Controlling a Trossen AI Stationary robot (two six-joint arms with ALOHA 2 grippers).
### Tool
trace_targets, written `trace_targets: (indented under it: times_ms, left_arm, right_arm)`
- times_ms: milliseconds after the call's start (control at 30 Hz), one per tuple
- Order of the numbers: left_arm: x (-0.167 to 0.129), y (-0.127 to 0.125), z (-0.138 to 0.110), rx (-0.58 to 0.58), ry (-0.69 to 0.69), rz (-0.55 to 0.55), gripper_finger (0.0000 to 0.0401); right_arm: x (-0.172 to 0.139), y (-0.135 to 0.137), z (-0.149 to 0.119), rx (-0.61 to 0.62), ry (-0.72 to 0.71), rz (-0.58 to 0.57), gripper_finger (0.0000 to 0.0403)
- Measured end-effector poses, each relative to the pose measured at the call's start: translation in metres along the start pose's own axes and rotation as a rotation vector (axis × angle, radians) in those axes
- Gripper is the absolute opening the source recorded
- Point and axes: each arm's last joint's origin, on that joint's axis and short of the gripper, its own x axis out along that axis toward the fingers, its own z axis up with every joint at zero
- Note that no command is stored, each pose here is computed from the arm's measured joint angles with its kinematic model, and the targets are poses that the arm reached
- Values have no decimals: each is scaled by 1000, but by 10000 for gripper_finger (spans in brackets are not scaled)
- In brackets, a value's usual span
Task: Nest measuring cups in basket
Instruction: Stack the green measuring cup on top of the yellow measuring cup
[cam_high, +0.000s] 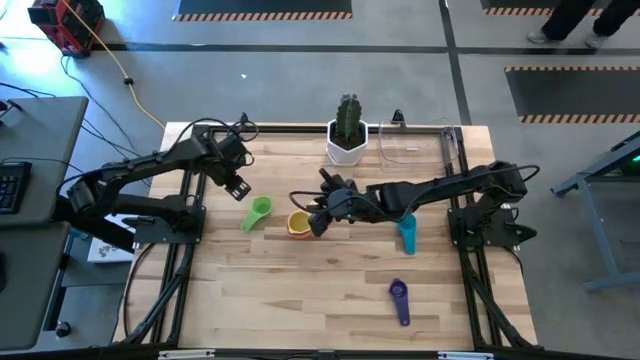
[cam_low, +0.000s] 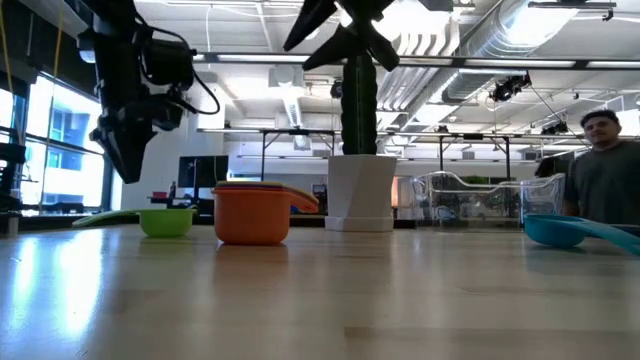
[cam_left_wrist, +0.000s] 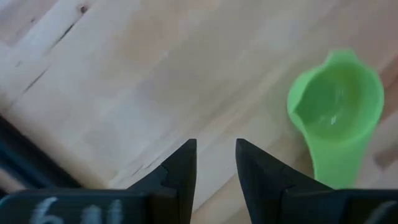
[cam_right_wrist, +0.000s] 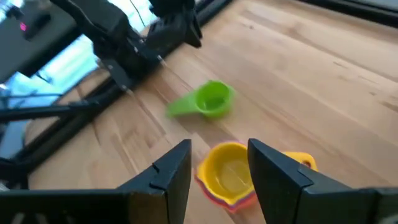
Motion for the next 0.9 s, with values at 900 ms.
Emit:
trace_targets:
  times_ms: [900]
  left_arm:
    - [59, -31, 22, 3, 60, -30, 104]
  right_arm:
    - [1, -2, -1, -9, 46, 12, 149]
